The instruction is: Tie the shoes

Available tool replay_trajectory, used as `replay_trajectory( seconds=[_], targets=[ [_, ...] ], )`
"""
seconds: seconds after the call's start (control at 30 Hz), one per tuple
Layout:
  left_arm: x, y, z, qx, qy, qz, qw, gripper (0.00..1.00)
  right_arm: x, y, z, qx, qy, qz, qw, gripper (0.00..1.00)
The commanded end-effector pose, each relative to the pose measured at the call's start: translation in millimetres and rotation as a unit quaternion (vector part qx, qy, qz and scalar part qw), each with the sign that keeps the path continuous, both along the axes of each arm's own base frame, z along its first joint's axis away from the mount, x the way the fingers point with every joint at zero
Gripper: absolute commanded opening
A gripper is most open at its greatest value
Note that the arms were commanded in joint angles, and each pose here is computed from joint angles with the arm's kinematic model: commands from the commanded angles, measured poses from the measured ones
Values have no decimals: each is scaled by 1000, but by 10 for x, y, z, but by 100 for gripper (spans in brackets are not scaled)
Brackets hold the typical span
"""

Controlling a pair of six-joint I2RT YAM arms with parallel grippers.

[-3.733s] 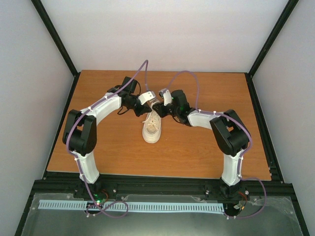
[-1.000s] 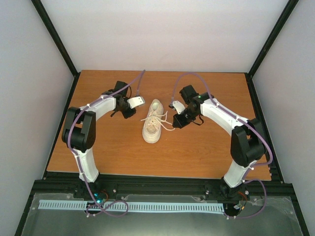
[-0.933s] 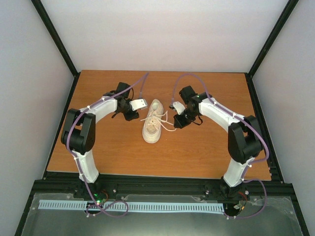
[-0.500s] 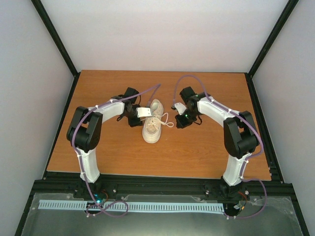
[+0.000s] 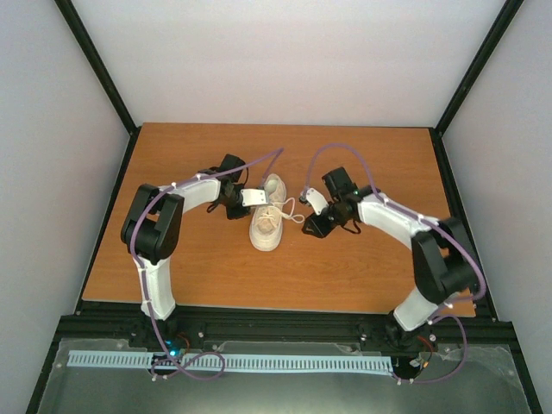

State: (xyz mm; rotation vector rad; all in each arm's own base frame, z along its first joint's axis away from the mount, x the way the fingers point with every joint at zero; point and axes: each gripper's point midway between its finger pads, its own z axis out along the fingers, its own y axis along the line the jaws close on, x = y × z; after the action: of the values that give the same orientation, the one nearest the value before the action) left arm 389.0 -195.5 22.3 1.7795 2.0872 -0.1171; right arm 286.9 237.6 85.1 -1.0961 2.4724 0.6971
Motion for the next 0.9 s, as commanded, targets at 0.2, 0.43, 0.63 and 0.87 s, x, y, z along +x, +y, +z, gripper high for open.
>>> replay_trajectory(
  seconds=[0.2, 0.43, 0.63, 0.87],
  targets=[
    [158, -94, 415, -57, -14, 66, 996, 1, -109, 569, -61, -12, -301, 275, 913, 29],
    [199, -75, 467, -57, -20, 81, 995, 1, 372, 526, -436, -119, -333, 283, 891, 33],
    [147, -88, 481, -61, -11, 76, 995, 1, 607, 482, -483, -153, -363, 254, 883, 34],
    [136, -100, 513, -62, -11, 70, 996, 1, 673, 350, -481, -157, -369, 232, 886, 34]
  ],
)
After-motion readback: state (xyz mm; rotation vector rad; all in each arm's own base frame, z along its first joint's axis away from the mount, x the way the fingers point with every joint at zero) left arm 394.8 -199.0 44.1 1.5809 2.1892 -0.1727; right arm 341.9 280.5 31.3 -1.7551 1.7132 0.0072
